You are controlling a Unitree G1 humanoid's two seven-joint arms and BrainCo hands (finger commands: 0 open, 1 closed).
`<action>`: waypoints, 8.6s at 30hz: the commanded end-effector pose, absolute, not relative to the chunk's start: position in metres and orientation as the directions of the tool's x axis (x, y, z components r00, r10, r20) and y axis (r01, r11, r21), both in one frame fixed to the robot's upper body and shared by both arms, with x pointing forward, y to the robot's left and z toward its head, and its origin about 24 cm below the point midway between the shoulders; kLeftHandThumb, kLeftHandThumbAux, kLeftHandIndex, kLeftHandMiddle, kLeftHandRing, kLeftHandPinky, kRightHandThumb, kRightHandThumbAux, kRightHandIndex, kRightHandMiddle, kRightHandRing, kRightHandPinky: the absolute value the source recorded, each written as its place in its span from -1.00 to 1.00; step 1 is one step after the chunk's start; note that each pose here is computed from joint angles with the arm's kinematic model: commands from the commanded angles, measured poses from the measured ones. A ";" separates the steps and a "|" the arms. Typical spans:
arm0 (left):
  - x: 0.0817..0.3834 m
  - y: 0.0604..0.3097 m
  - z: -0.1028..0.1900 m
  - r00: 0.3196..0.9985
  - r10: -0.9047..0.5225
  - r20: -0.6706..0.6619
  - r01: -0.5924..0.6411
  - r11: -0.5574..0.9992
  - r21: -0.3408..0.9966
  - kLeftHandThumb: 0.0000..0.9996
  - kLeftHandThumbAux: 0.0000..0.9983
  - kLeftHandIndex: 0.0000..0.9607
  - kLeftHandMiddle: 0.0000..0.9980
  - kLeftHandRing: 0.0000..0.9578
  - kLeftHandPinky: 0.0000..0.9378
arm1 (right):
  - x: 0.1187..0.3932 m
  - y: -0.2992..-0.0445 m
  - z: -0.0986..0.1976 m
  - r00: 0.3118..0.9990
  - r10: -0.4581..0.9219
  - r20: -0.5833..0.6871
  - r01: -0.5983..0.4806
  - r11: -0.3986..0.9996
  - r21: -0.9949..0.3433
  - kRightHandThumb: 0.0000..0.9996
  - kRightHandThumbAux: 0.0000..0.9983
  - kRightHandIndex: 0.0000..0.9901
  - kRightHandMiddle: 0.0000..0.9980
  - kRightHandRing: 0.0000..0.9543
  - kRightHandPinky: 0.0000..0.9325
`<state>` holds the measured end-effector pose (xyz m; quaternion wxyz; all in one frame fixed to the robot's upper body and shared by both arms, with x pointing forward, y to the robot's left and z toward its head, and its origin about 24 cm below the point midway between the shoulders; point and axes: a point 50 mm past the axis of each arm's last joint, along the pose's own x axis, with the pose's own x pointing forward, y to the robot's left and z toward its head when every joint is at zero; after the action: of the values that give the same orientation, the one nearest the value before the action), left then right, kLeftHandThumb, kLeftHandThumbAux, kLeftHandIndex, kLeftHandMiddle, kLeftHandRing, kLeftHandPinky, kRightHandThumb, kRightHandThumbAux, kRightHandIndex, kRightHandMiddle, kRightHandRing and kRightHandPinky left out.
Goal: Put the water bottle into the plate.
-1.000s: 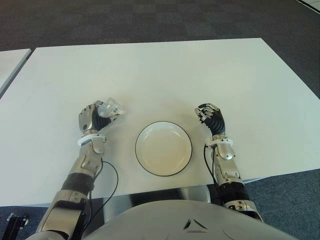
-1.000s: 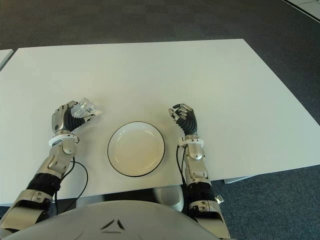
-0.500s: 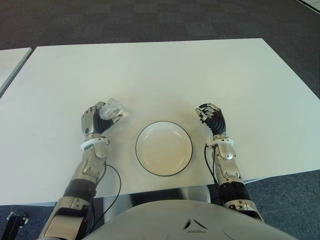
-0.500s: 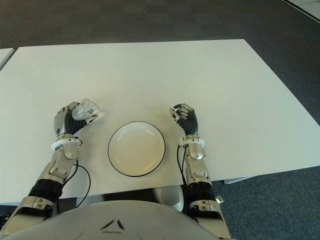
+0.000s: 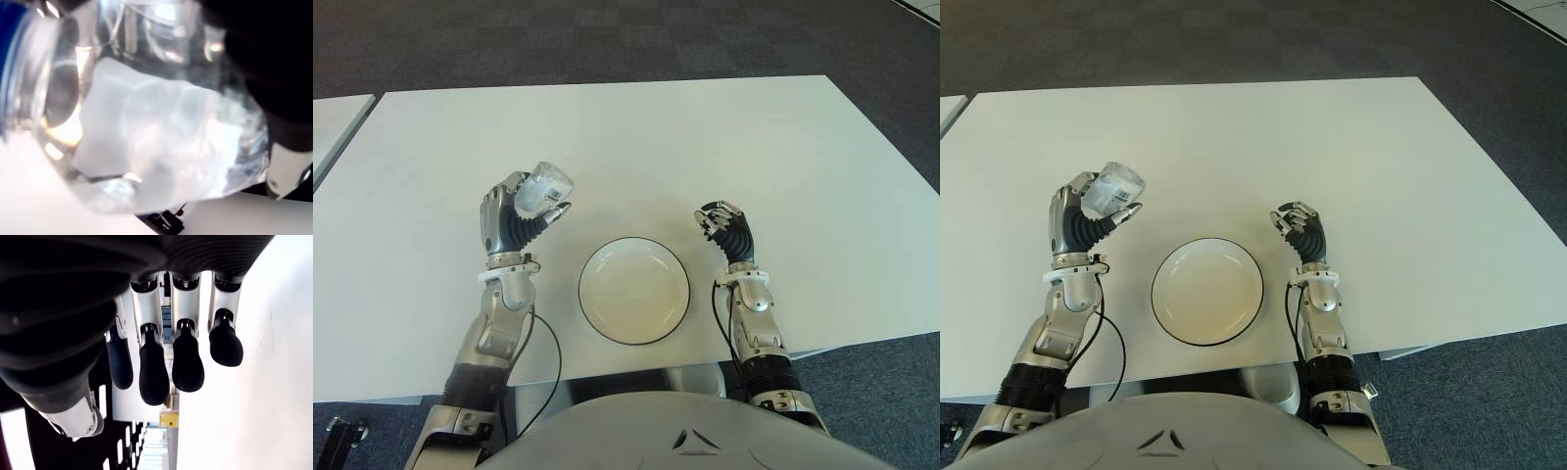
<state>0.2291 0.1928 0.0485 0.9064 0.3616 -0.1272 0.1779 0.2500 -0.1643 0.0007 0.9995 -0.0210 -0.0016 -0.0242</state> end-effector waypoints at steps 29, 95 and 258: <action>0.207 0.117 0.065 0.803 -0.317 0.504 -0.149 0.713 0.685 0.71 0.34 -0.17 0.08 0.78 0.81 | 0.248 -0.163 -0.002 0.999 -0.043 -0.010 0.043 0.999 -0.033 0.42 0.45 -0.12 0.40 0.51 0.60; 0.183 0.082 0.004 0.767 -0.640 -0.049 0.288 0.276 0.917 0.70 0.33 -0.10 0.02 0.56 0.57 | 0.247 -0.163 0.000 0.999 -0.045 -0.003 0.045 0.999 -0.030 0.42 0.45 -0.12 0.40 0.49 0.57; 0.194 0.134 0.049 0.806 0.184 0.562 -0.324 0.933 0.159 -0.87 0.07 -1.00 -1.00 -1.00 -1.00 | 0.247 -0.164 0.003 0.999 -0.049 -0.001 0.048 0.998 -0.032 0.42 0.45 -0.12 0.41 0.51 0.60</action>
<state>0.1961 0.1209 0.0508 0.9286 0.1531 -0.3115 0.1316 0.2474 -0.1652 0.0050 0.9995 -0.0172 -0.0086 -0.0253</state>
